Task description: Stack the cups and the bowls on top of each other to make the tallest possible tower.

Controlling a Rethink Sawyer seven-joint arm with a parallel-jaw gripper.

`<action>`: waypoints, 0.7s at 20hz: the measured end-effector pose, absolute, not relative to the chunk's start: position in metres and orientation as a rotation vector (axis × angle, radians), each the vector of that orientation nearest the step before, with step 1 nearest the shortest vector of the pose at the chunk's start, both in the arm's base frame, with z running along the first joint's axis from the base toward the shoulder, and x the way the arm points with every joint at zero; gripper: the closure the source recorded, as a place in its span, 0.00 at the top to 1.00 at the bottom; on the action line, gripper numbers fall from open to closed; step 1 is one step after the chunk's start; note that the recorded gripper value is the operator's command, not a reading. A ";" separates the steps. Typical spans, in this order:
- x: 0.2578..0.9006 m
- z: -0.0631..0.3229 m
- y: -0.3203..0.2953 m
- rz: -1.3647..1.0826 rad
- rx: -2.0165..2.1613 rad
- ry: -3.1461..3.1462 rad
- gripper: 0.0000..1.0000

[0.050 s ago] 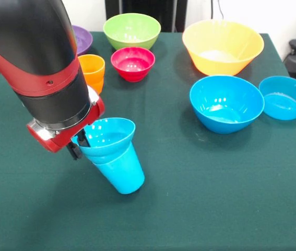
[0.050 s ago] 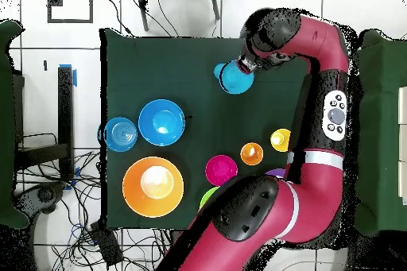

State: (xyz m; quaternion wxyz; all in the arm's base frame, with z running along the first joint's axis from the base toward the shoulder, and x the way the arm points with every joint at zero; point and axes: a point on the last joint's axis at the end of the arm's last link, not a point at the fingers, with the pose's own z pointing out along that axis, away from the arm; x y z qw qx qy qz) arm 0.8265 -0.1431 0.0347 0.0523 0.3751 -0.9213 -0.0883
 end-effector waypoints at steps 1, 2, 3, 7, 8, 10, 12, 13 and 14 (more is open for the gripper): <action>0.826 0.035 -0.143 -0.269 1.140 -2.801 0.00; 0.827 0.035 -0.142 -0.269 1.141 -2.801 0.00; 0.827 0.035 -0.141 -0.270 1.142 -2.802 0.00; 0.832 0.037 -0.132 -0.281 1.150 -2.811 0.00; 0.833 0.038 -0.129 -0.287 1.154 -2.813 0.00; 0.835 0.041 -0.121 -0.300 1.162 -2.814 0.00; 0.836 0.042 -0.116 -0.310 1.168 -2.815 0.00; 0.836 0.042 -0.114 -0.314 1.170 -2.815 0.00; 0.837 0.043 -0.111 -0.319 1.172 -2.816 0.00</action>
